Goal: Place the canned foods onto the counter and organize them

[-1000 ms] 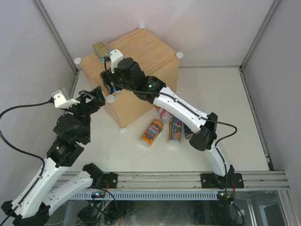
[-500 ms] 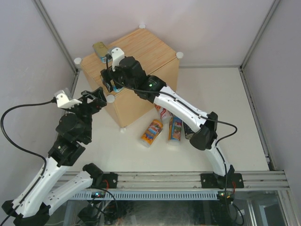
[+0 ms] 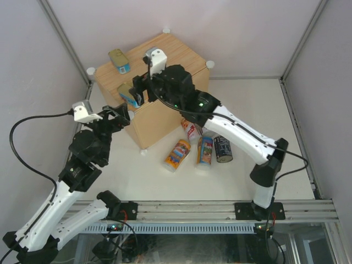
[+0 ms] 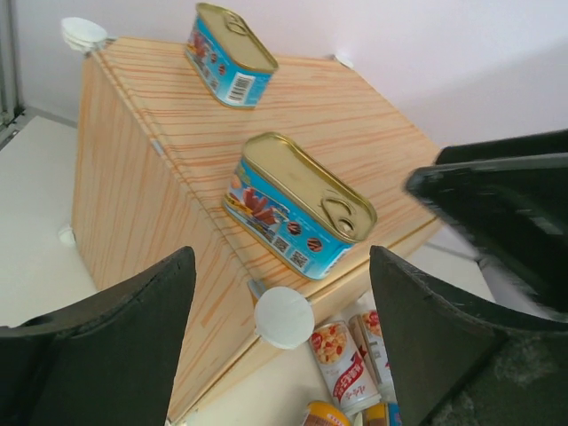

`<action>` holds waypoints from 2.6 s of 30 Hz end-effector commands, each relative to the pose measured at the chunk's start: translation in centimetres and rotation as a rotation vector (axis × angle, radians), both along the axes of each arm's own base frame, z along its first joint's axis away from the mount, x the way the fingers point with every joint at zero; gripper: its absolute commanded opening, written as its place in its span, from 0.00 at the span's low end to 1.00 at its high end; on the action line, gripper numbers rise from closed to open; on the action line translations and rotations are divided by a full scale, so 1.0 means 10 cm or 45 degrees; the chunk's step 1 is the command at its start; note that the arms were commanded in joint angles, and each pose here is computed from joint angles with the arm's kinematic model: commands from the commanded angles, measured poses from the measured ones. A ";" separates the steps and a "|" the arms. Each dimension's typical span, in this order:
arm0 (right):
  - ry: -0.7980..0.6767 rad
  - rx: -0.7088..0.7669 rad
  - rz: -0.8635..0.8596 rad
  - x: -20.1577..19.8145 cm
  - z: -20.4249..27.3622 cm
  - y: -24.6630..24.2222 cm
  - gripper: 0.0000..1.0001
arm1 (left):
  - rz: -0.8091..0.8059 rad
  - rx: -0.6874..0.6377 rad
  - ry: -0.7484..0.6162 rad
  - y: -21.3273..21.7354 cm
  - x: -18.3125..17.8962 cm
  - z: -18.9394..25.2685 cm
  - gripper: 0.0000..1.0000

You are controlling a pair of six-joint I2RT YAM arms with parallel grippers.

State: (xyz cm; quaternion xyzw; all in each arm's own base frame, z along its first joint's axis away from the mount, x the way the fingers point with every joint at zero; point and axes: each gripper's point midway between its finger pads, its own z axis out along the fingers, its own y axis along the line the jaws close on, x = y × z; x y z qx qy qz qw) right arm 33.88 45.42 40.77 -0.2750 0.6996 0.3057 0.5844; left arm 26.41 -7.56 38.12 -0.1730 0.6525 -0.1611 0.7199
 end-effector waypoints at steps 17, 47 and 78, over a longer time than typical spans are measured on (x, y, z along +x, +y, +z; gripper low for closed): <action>-0.163 0.397 -0.178 -0.50 0.71 -1.42 0.76 | -0.147 0.230 0.150 -0.58 0.23 0.13 0.80; -0.114 0.416 -0.199 -0.39 0.46 -1.67 0.76 | 0.139 0.515 0.331 -0.38 0.59 -0.05 0.78; -0.070 0.400 -0.196 -0.25 0.28 -1.51 0.76 | 0.126 0.488 0.324 0.16 0.95 -0.14 0.74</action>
